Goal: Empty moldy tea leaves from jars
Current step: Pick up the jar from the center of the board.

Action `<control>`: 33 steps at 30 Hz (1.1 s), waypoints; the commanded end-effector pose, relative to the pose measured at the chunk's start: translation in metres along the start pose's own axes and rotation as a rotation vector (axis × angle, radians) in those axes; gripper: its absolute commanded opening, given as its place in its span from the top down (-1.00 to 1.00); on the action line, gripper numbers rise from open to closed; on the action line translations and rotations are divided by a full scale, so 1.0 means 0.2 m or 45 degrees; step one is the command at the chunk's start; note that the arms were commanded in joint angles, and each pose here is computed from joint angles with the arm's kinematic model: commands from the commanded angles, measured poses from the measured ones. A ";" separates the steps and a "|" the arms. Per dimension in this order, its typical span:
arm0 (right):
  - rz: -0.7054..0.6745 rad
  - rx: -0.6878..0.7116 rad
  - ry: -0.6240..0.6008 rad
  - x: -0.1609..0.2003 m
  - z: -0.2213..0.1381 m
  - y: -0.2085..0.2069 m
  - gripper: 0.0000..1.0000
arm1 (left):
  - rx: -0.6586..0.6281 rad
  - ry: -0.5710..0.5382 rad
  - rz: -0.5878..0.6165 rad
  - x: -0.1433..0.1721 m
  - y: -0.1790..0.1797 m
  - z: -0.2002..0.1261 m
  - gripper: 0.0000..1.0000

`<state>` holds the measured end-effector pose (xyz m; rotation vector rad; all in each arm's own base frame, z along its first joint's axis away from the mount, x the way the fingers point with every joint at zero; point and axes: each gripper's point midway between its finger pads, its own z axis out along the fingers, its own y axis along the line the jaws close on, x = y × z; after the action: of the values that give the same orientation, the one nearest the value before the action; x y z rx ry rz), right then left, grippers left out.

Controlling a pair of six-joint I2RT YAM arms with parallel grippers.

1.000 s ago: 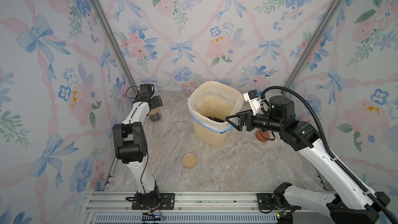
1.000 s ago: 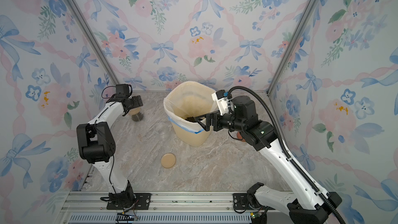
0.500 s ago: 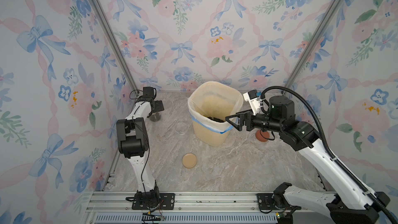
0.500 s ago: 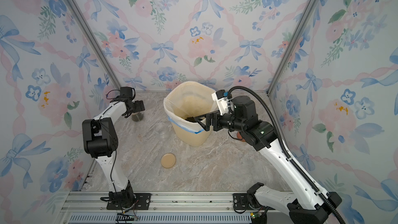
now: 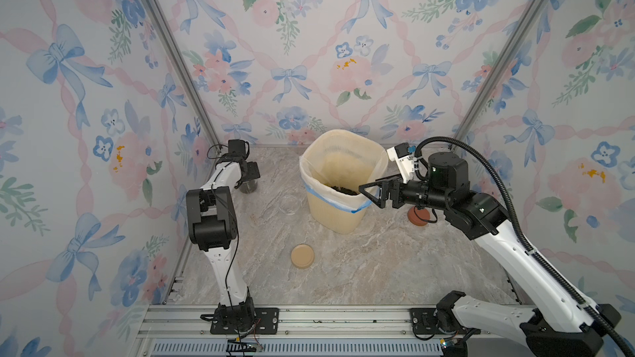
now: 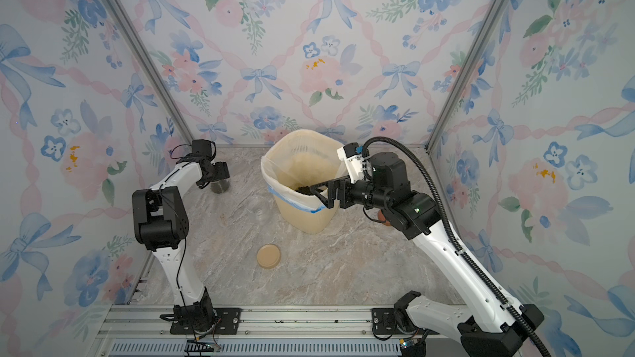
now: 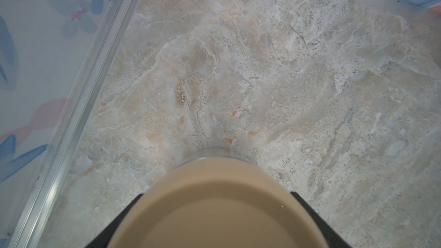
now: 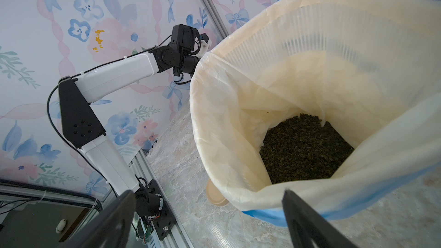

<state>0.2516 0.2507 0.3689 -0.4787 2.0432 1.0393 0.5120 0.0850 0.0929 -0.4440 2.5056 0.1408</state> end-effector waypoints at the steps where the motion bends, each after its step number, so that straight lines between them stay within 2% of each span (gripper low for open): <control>1: 0.007 -0.014 0.010 0.01 0.02 0.00 -0.95 | 0.007 0.048 0.019 0.06 0.01 0.03 -0.48; 6: 0.007 -0.013 0.005 0.01 0.01 0.00 -0.95 | 0.016 0.040 0.040 0.05 0.01 0.00 -0.21; 12: 0.006 -0.008 0.003 0.01 0.02 0.00 -0.95 | 0.057 -0.004 0.056 0.05 0.00 -0.14 -0.15; 22: -0.031 0.005 -0.001 -0.03 0.04 0.01 -0.95 | 0.196 -0.093 0.057 0.15 -0.08 -0.51 -0.13; 28: -0.054 0.091 0.004 -0.04 0.04 -0.04 -0.95 | 0.294 -0.219 0.052 0.17 -0.14 -0.80 -0.13; 33: -0.154 0.160 -0.001 -0.05 0.03 -0.04 -0.95 | 0.434 -0.303 0.033 0.21 -0.19 -1.04 -0.13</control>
<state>0.2652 0.2525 0.3628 -0.4891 2.0599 0.9174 0.3894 0.0108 0.2126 -0.2536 2.3250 -0.1124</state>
